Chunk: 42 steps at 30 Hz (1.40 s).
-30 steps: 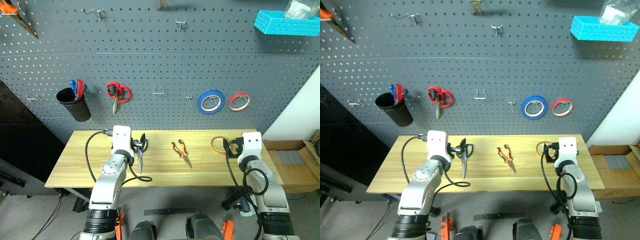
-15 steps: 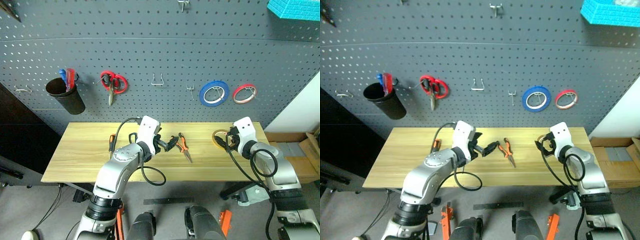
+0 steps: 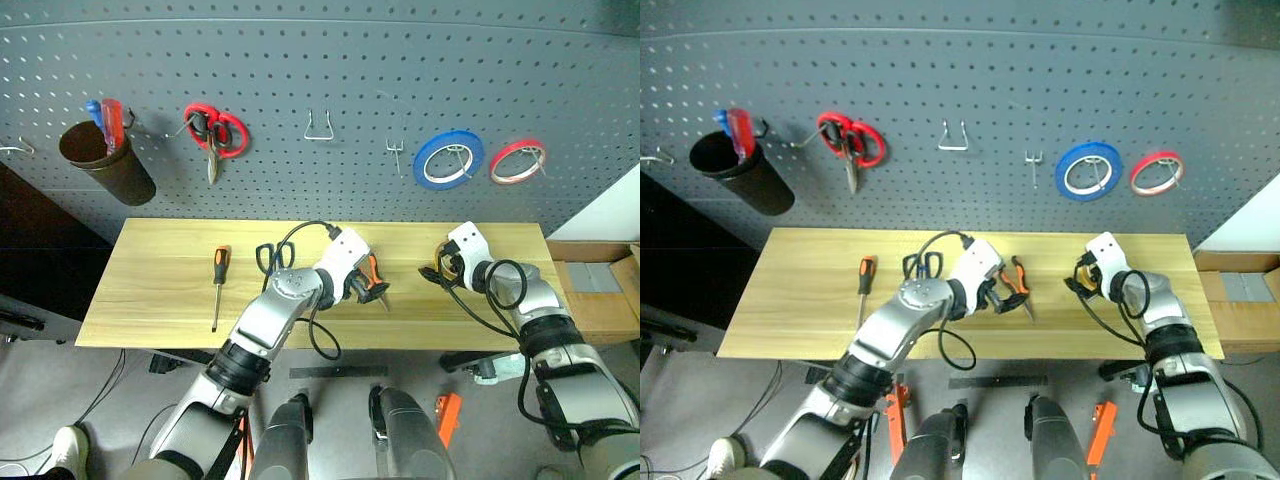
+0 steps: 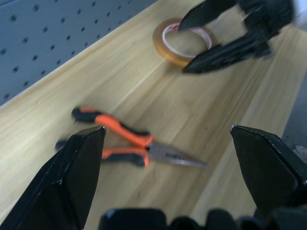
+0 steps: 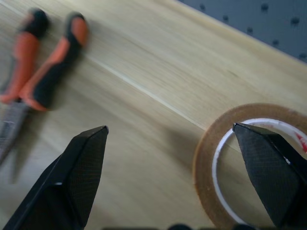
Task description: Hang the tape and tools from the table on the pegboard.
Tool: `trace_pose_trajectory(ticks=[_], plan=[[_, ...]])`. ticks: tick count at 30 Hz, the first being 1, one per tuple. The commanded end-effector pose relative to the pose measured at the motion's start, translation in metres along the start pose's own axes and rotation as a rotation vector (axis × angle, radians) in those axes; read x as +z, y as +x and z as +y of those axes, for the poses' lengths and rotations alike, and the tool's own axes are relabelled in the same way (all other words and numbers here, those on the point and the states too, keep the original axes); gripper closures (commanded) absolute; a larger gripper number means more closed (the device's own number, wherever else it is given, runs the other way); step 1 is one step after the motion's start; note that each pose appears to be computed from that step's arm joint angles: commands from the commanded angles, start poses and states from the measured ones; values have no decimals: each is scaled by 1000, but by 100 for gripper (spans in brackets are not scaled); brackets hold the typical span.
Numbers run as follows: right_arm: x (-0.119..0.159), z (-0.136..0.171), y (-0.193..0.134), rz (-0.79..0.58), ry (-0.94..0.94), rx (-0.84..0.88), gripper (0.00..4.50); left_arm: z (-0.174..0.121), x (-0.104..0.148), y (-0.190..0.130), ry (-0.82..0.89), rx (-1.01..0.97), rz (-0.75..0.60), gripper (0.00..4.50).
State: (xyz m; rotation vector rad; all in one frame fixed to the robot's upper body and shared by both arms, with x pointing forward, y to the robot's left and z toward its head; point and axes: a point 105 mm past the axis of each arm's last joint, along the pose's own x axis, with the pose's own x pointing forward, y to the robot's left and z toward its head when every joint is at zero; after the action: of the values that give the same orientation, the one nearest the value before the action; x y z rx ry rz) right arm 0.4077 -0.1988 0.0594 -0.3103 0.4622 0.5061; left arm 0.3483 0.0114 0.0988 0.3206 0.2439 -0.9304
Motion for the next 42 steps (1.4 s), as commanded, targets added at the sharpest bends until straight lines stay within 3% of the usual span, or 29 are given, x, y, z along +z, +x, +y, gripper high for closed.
trace_pose_trajectory(ticks=[1,8,15,18,24,25,29,35,39,42], plan=[[-4,-18,-2,10,24,-55,0,-10,8,10,69,-37,-23,4],[-17,-29,-1,56,200,-103,0,-14,9,10,69,-50,-35,4],[-22,-19,5,88,262,-75,0,-15,10,8,70,-48,-36,4],[-22,-15,6,92,252,-58,56,-15,10,9,71,-45,-37,0],[-26,-12,8,103,192,-51,256,-15,12,9,78,-40,-40,0],[-26,-12,8,103,179,-52,309,-15,12,9,81,-38,-40,0],[-28,-13,7,96,160,-67,422,-13,13,9,86,-30,-44,0],[-17,-20,-3,15,28,-116,423,-3,19,4,91,32,-73,0],[0,9,-29,-130,-205,-89,423,-2,34,-17,12,42,-181,0],[5,33,-51,-210,-279,-92,423,3,42,-39,-51,71,-250,0]])
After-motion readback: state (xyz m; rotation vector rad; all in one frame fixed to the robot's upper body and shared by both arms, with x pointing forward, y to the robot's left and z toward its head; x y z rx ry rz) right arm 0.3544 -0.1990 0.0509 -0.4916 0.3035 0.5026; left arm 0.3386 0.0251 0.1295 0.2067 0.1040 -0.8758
